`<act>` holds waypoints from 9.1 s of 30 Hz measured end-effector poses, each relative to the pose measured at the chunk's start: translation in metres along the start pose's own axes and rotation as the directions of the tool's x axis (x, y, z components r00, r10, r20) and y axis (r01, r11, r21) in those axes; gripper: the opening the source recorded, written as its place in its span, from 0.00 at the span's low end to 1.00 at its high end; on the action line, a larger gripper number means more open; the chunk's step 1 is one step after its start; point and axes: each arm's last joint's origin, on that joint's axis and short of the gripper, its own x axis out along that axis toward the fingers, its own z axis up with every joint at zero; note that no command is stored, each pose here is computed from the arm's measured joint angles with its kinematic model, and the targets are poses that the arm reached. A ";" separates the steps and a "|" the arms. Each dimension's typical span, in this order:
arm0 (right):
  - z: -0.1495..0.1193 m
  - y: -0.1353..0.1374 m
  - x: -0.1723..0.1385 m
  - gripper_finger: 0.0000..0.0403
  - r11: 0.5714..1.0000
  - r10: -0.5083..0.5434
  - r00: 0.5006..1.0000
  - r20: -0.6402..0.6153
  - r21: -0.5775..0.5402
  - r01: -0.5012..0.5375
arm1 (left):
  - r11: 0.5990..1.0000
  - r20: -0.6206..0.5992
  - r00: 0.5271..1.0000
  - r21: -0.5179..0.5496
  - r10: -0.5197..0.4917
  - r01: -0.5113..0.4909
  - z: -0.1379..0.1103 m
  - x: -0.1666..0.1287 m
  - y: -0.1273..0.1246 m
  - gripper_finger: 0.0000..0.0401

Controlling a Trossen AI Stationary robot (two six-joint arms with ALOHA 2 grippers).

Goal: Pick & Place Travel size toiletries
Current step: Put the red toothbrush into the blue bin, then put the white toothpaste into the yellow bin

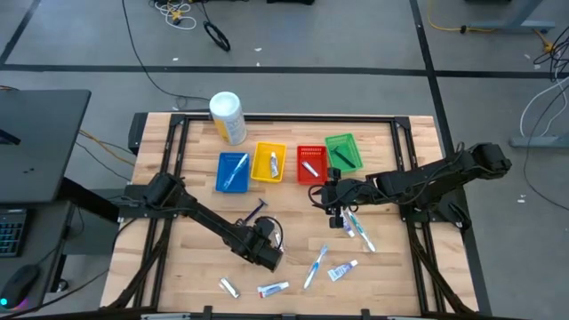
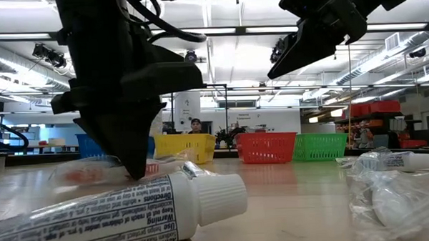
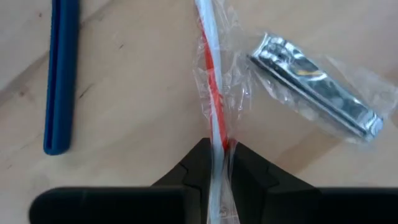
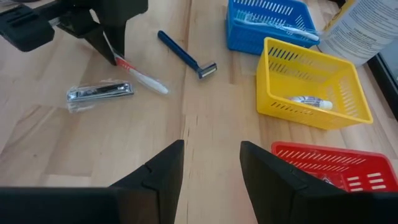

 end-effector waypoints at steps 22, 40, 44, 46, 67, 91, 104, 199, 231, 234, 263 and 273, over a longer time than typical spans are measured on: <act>0.003 0.000 0.000 0.42 1.000 -0.002 1.000 0.029 0.007 0.002 | 0.945 0.142 0.936 -0.110 0.321 -0.308 0.059 -0.102 0.093 0.09; 0.004 0.000 0.000 0.42 1.000 -0.003 0.999 0.043 0.011 0.003 | 0.911 0.130 0.904 0.007 0.407 -0.411 0.154 -0.034 0.163 0.10; 0.004 0.000 0.000 0.42 1.000 -0.003 0.999 0.044 0.011 0.003 | 0.947 0.130 0.942 0.055 0.308 -0.317 0.147 -0.007 0.165 0.11; 0.004 0.000 0.000 0.42 1.000 -0.003 0.999 0.043 0.010 0.003 | 0.953 0.114 0.950 0.059 0.290 -0.298 0.140 0.004 0.169 0.11; 0.006 0.000 0.000 0.42 1.000 -0.005 0.998 0.058 0.022 0.004 | 0.955 0.025 0.956 0.053 0.292 -0.293 0.121 0.006 0.175 0.13; 0.008 0.012 -0.003 0.42 0.954 0.104 0.991 0.085 0.271 -0.124 | 0.877 0.107 0.891 0.159 0.440 -0.453 0.120 -0.083 0.173 0.44; 0.009 0.015 -0.003 0.42 0.973 0.112 0.989 0.092 0.190 -0.128 | 0.942 0.458 0.883 0.239 0.105 -0.236 0.066 -0.145 0.159 0.43; -0.023 0.029 0.005 0.42 0.941 0.140 0.976 0.167 0.286 -0.183 | 0.696 0.263 0.727 0.604 -0.634 0.389 -0.103 -0.026 -0.047 0.43; -0.022 0.029 0.005 0.42 0.941 0.140 0.976 0.166 0.286 -0.183 | 0.687 0.249 0.738 0.622 -0.628 0.375 -0.103 -0.025 -0.045 0.42; -0.022 0.029 0.005 0.42 0.941 0.140 0.976 0.167 0.286 -0.184 | 0.679 0.243 0.731 0.626 -0.637 0.384 -0.105 -0.020 -0.047 0.42; -0.023 0.029 0.005 0.42 0.937 0.143 0.976 0.162 0.295 -0.186 | 0.488 0.221 0.732 0.856 -0.645 0.171 -0.102 -0.028 -0.048 0.41; -0.023 0.029 0.005 0.42 0.937 0.142 0.976 0.162 0.295 -0.185 | 0.298 -0.010 0.791 0.923 -0.612 0.242 -0.069 -0.054 -0.032 0.41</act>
